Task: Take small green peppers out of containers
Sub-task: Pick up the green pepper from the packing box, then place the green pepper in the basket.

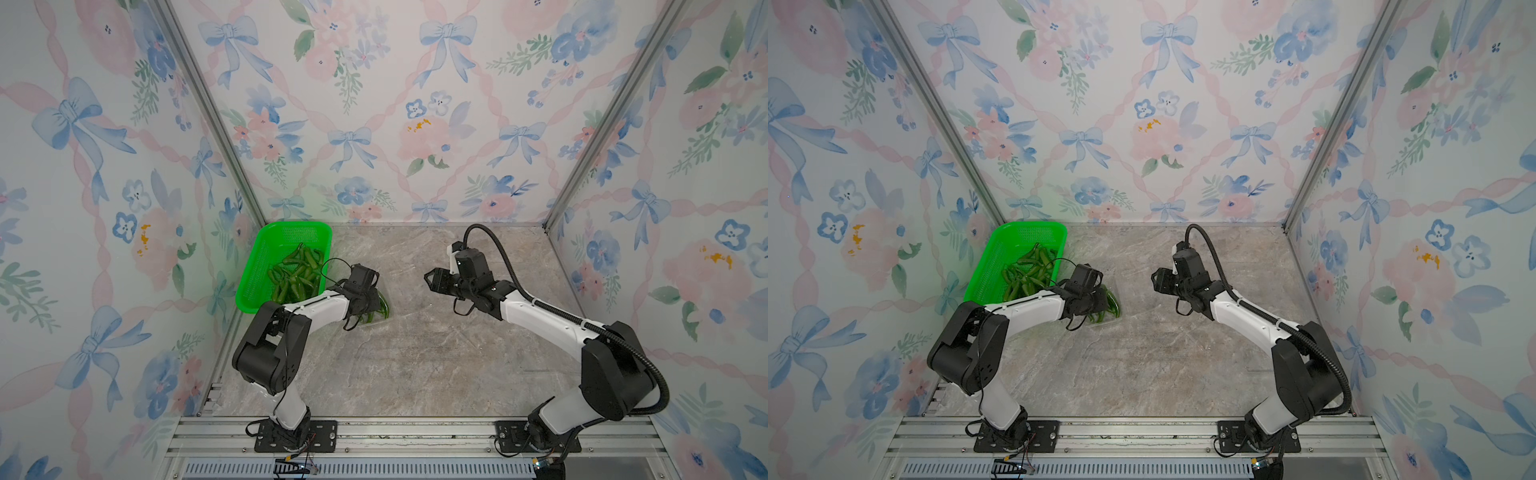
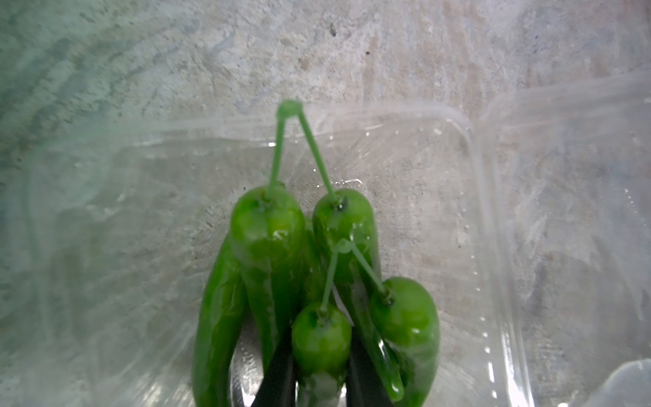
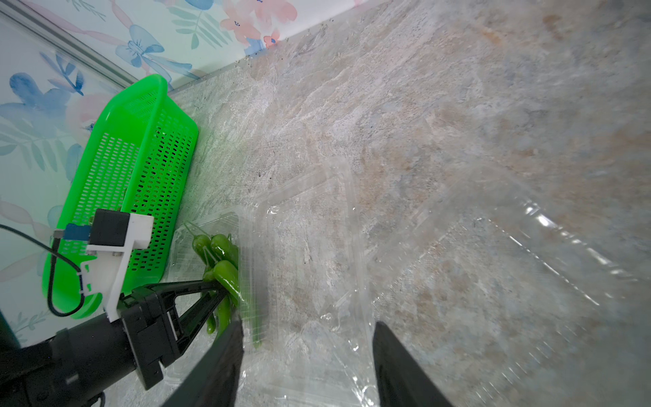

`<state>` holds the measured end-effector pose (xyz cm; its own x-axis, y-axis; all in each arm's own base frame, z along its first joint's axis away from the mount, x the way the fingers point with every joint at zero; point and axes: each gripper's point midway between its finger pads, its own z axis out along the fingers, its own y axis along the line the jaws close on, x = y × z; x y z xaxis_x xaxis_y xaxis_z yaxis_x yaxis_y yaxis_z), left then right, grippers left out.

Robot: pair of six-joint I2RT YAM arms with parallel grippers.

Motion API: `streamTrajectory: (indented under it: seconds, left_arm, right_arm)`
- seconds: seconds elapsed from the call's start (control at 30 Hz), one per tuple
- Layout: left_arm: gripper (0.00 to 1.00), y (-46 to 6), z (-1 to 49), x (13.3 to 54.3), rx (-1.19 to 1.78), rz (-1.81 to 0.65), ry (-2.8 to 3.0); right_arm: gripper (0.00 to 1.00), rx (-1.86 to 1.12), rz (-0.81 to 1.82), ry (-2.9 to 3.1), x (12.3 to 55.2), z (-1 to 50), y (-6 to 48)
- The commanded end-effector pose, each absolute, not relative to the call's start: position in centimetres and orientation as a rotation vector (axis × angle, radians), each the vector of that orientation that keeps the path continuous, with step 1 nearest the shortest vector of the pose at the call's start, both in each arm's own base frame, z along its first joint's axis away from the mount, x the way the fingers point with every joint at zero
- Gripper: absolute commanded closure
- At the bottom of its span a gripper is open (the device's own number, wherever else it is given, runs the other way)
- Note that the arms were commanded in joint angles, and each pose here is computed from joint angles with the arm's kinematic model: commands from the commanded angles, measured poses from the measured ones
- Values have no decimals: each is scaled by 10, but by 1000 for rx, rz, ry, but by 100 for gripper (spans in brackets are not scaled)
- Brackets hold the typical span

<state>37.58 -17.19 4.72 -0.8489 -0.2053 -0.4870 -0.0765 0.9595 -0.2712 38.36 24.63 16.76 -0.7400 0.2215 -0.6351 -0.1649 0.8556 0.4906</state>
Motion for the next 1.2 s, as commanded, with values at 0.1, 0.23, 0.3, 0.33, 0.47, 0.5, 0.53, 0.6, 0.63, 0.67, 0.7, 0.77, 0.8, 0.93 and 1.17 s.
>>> streamTrajectory:
  seconds: [0.1,0.23,0.3,0.33,0.47,0.5,0.53,0.6,0.63,0.67,0.7,0.77,0.8,0.93,1.17]
  left_arm:
    - [99,-177,73,372,-161,-394,2525]
    - [99,-176,92,368,-149,-431,2483]
    - [99,-176,100,367,-150,-446,2465]
    - [99,-176,104,366,-145,-453,2457]
    - [100,-176,116,367,-143,-472,2428]
    - [100,-174,118,367,-147,-474,2424]
    - [100,-172,121,367,-151,-477,2415]
    - [100,-168,130,367,-157,-475,2391]
    - [100,-164,134,367,-166,-478,2378]
    - [99,-160,138,368,-175,-480,2367]
    - [99,-157,142,368,-183,-484,2355]
    - [99,-148,151,368,-199,-486,2332]
    - [99,-145,154,368,-204,-490,2324]
    - [98,-128,171,370,-228,-488,2286]
    - [94,-65,215,377,-374,-453,2150]
  right_arm:
    - [41,45,722,2270,385,182,245]
    - [41,34,730,2255,385,189,249]
    - [41,28,730,2250,384,193,250]
    - [41,25,733,2247,384,195,251]
    - [41,12,735,2235,383,201,254]
    - [41,11,737,2234,382,202,255]
    - [41,9,738,2235,382,202,256]
    - [41,-1,743,2230,381,205,259]
    - [41,-7,743,2228,380,206,261]
    - [41,-10,739,2231,379,205,262]
    - [41,-14,739,2232,378,206,263]
    - [41,-18,739,2233,378,205,265]
    - [41,-19,742,2233,379,206,266]
    - [41,-36,752,2239,378,206,272]
    - [41,-96,784,2263,377,203,291]
